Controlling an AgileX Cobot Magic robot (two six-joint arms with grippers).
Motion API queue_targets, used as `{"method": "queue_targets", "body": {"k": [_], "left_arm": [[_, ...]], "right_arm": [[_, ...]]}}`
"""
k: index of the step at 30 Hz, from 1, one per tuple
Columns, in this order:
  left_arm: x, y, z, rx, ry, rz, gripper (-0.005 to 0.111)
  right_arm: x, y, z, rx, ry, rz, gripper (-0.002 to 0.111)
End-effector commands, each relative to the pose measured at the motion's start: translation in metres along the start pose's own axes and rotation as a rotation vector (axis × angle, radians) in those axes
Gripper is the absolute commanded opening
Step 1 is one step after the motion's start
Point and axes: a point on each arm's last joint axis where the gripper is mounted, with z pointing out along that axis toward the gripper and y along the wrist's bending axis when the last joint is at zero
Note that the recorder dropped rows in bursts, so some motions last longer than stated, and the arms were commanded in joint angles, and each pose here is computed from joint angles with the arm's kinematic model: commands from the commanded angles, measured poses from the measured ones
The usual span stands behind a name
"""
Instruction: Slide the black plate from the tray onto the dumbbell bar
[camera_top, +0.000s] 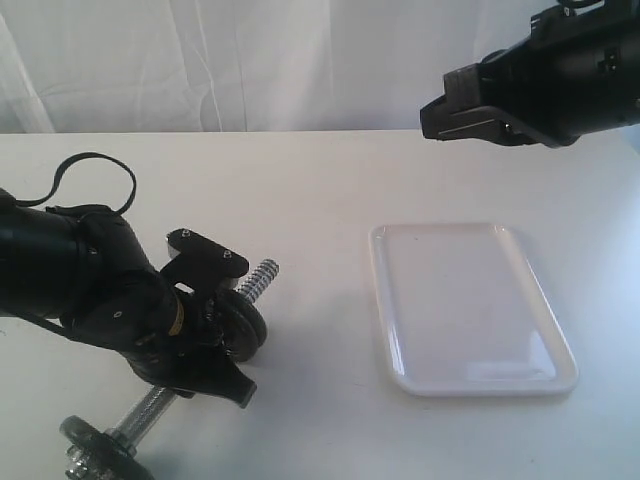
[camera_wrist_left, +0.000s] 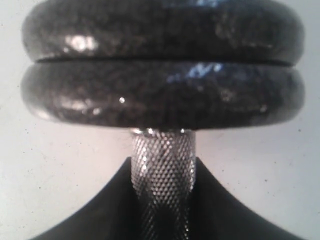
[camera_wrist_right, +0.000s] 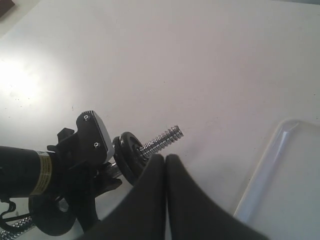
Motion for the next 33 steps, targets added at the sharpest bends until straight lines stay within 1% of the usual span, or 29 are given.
{"method": "queue_targets", "body": {"k": [1,2,3,4,6,7,9,16,18,20,25,32,33], "left_arm": [[-0.0035,0.0014,-0.0028,-0.007,-0.011,-0.006,0.032],[-0.0027,0.0017,-0.0028,-0.01,-0.003,-0.01,0.041],[-0.0022,0.0017,-0.0028,-0.01,0.003,-0.015,0.046],[-0.0016,0.002,-0.0028,-0.013,0.01,-0.014,0.053],[-0.0012,0.002,-0.0028,-0.014,0.015,-0.021,0.062],[-0.0011,0.0019,-0.0028,-0.013,0.015,-0.024,0.064],[-0.0005,0.0015,-0.0028,-0.008,0.022,-0.036,0.066],[0.0023,0.0027,-0.0029,-0.022,0.052,-0.043,0.066],[0.0024,0.0028,-0.0029,-0.024,0.054,-0.062,0.065],[0.0032,0.0032,-0.003,-0.028,0.062,-0.062,0.062],[0.0037,0.0033,-0.003,-0.03,0.067,-0.064,0.04],[0.0044,0.0036,-0.0031,-0.034,0.075,-0.064,0.016],[0.0044,0.0036,-0.0031,-0.034,0.075,-0.064,0.009]], "right_arm": [[0.0002,-0.001,-0.0017,0.007,-0.008,0.004,0.0],[0.0002,-0.0009,-0.0017,0.006,-0.009,0.006,0.0],[0.0002,-0.0009,-0.0017,0.006,-0.009,0.006,0.0],[0.0002,-0.0009,-0.0017,0.006,-0.009,0.006,0.0],[0.0002,-0.0009,-0.0017,0.006,-0.009,0.006,0.0],[0.0003,-0.0007,-0.0017,0.004,-0.007,0.006,0.0],[0.0003,-0.0007,-0.0017,0.004,-0.007,0.006,0.0],[0.0003,-0.0007,-0.0017,0.004,-0.007,0.006,0.0],[0.0003,-0.0007,-0.0017,0.004,-0.007,0.006,0.0],[0.0003,-0.0007,-0.0017,0.004,-0.007,0.006,0.0],[0.0003,-0.0007,-0.0017,0.004,-0.007,0.006,0.0],[0.0003,-0.0007,-0.0017,0.004,-0.007,0.006,0.0],[0.0003,-0.0007,-0.0017,0.004,-0.007,0.006,0.0]]}}
